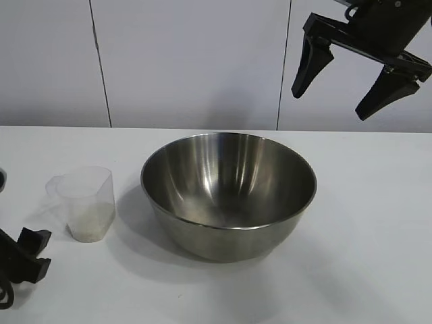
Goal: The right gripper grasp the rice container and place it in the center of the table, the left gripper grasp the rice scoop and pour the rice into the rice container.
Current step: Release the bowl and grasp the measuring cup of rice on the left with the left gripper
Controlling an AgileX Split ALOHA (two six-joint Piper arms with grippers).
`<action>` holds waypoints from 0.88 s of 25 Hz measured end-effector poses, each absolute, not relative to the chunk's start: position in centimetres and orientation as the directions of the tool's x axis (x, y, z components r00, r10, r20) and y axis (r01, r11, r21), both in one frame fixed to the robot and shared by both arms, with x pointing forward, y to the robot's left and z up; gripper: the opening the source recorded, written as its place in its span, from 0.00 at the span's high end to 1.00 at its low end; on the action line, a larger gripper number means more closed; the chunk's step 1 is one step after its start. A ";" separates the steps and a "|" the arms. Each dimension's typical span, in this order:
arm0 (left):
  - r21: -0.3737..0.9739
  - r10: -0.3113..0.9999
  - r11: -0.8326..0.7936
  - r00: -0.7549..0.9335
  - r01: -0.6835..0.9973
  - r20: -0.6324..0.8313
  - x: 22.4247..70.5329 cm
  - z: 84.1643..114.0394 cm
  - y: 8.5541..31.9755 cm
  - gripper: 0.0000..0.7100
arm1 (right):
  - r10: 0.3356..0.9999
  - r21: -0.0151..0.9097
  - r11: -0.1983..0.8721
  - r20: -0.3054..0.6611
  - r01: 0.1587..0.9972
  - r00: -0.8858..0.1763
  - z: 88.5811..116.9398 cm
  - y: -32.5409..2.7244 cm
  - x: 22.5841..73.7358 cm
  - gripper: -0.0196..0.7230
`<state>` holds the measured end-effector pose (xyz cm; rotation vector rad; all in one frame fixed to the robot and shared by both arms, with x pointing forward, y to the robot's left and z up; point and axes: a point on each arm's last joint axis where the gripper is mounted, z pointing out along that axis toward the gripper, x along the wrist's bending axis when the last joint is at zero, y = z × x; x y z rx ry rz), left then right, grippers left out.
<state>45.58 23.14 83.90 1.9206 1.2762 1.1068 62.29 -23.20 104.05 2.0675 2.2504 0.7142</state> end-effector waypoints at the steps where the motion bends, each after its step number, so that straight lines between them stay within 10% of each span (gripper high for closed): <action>1: 0.812 0.929 -0.370 0.188 0.450 0.319 45.8 83.9 23.5 0.20 | 0.945 0.328 0.028 0.298 0.944 -0.132 104.0 -23.2 62.3 0.04; 22: 0.845 0.929 -0.346 0.277 0.408 0.246 48.8 82.0 24.6 0.20 | 0.945 0.306 0.039 0.297 0.951 -0.134 104.0 -23.2 62.1 0.04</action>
